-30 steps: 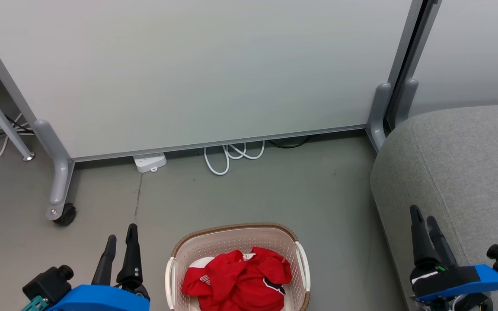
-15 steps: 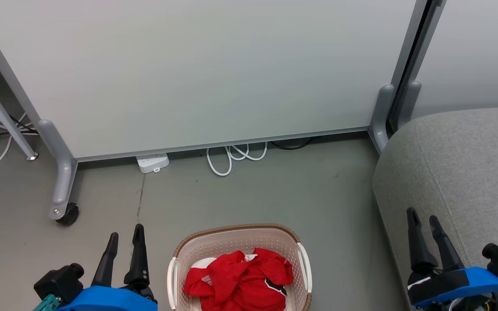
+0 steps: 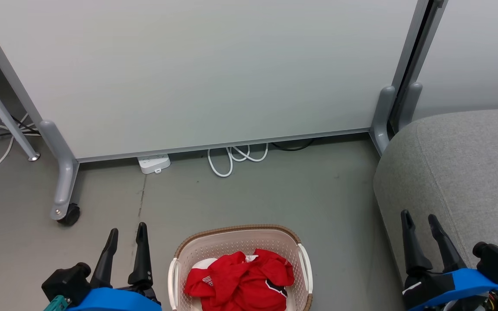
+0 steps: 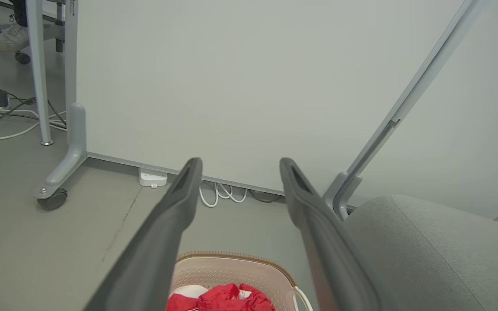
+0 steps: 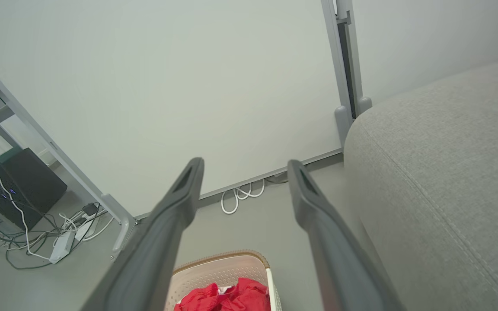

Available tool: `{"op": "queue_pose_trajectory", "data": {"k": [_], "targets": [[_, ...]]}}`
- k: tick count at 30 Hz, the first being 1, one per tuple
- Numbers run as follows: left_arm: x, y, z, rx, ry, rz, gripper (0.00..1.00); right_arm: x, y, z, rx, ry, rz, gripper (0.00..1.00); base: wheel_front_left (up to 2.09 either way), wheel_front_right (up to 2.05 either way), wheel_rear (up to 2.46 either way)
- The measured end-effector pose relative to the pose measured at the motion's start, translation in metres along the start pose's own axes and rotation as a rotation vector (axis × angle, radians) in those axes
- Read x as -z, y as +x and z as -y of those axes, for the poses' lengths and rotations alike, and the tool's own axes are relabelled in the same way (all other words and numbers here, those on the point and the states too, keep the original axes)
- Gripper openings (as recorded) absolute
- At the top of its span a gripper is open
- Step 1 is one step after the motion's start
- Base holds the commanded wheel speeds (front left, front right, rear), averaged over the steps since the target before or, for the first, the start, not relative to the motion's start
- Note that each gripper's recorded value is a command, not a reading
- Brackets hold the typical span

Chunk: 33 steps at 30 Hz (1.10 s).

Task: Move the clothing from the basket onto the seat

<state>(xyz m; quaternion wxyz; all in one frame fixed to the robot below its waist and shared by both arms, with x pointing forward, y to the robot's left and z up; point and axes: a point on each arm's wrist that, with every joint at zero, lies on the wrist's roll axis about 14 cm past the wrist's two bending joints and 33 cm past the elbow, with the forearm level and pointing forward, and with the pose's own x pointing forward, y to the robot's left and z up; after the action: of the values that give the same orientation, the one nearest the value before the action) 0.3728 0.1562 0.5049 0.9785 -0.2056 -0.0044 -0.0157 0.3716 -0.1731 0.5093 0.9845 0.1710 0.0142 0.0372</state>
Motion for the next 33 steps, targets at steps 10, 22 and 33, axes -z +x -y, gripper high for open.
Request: {"op": "queue_pose_trajectory", "data": {"k": [10,22,33], "targets": [[-0.0044,-0.0015,0.0027,0.009,0.076,0.028,1.00,-0.0022,-0.0010,0.0013,0.002,-0.107,-0.003,1.00,0.00,0.00,0.00],[-0.0051,-0.0050,0.0054,0.019,0.153,0.045,1.00,-0.0010,-0.0044,0.0004,-0.003,-0.206,-0.010,1.00,0.00,0.00,0.00],[-0.0062,-0.0068,0.0073,0.023,0.215,0.062,1.00,-0.0044,-0.0052,-0.0032,-0.015,-0.299,0.001,1.00,0.00,0.00,0.00]]}}
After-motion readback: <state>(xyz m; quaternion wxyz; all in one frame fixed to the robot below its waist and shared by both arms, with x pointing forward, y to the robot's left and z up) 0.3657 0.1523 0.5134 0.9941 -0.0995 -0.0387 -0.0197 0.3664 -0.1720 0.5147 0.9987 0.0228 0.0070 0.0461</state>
